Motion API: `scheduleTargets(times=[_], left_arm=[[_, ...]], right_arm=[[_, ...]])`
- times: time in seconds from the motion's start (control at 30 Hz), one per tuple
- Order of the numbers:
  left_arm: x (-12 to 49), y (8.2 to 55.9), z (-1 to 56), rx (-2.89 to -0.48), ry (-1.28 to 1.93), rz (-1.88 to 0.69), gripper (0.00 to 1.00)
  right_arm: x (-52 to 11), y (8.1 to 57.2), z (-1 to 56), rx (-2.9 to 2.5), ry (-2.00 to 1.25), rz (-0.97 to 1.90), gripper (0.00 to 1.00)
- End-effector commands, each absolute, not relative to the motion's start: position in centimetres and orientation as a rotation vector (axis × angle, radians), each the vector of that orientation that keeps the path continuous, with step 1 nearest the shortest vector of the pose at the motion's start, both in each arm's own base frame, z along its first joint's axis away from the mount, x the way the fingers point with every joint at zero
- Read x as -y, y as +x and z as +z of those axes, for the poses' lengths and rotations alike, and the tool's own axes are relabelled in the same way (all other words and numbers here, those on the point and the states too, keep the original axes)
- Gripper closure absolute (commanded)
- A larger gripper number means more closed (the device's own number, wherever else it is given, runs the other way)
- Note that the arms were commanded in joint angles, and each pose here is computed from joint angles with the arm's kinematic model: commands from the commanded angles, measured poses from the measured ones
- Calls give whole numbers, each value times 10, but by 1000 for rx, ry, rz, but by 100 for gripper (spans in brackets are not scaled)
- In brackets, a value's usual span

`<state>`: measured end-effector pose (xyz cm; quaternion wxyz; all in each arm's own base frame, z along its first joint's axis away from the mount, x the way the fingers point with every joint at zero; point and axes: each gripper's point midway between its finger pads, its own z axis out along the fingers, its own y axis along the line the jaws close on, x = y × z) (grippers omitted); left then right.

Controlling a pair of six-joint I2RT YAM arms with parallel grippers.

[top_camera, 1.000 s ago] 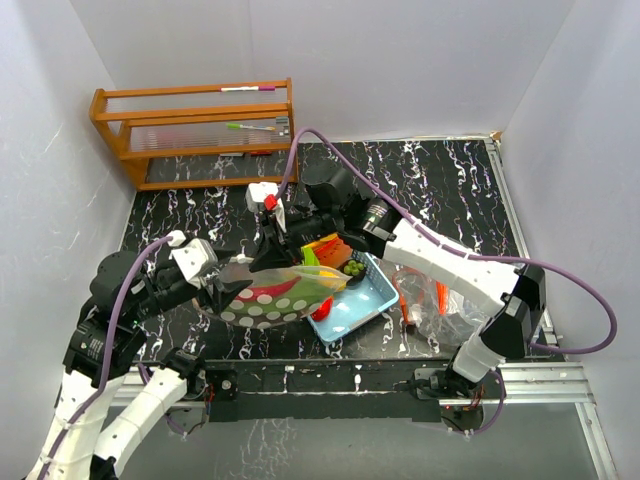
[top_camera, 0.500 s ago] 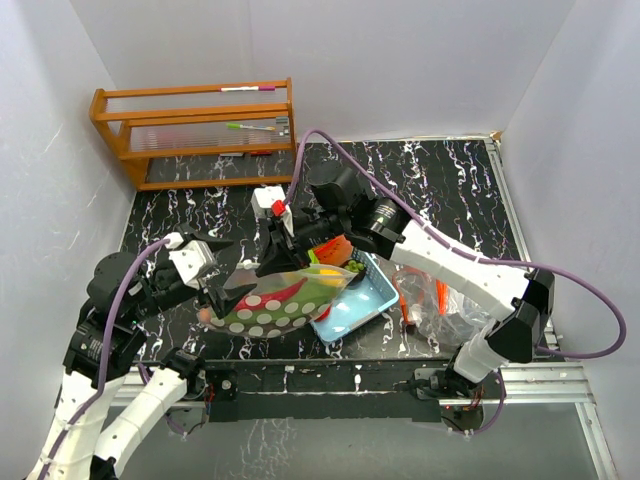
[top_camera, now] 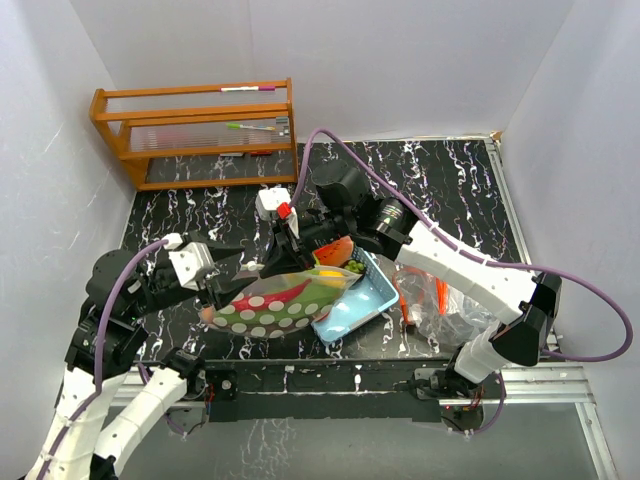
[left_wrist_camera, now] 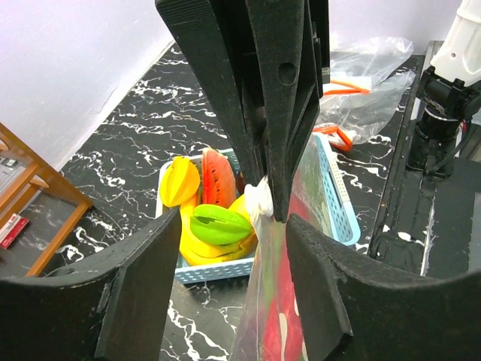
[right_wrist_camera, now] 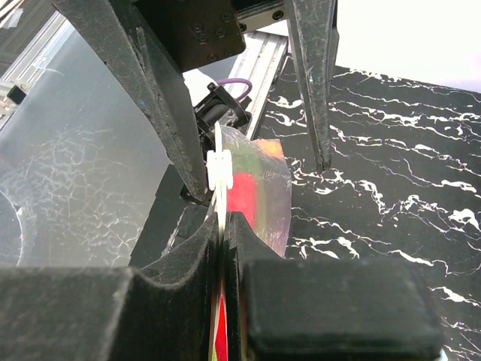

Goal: Place the food in the zip-top bag and seal the zipper
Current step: Zip the zipper food storage bag at the center of the board.

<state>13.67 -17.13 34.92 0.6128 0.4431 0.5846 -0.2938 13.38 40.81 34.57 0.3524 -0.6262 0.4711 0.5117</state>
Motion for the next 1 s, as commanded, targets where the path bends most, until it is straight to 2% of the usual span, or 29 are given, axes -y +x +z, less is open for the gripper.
scheduleTargets(times=[0.0,0.2,0.23,0.27,0.3,0.6,0.7,0.77,0.97], left_arm=[[178,137,355,-1305,1045,-710,46],[182,136,350,-1316,1059,-739,58],[182,136,351,-1313,1059,-738,63],[182,136,351,-1313,1057,-737,75],[181,137,351,-1315,1053,-733,81],[178,136,350,-1331,1030,-723,89],[179,135,348,-1333,1038,-735,93],[180,134,347,-1328,1045,-745,100],[188,129,342,-1341,1121,-806,100]], right_arm=[[-400,127,378,-1079,-1607,1313,92],[-401,127,379,-1075,-1605,1310,92],[-401,128,378,-1077,-1605,1309,92],[-401,128,378,-1080,-1605,1308,92],[-401,128,378,-1081,-1604,1308,92],[-401,129,377,-1090,-1598,1303,92],[-401,129,378,-1088,-1598,1301,92],[-401,129,378,-1091,-1596,1302,92],[-402,132,377,-1104,-1589,1298,89]])
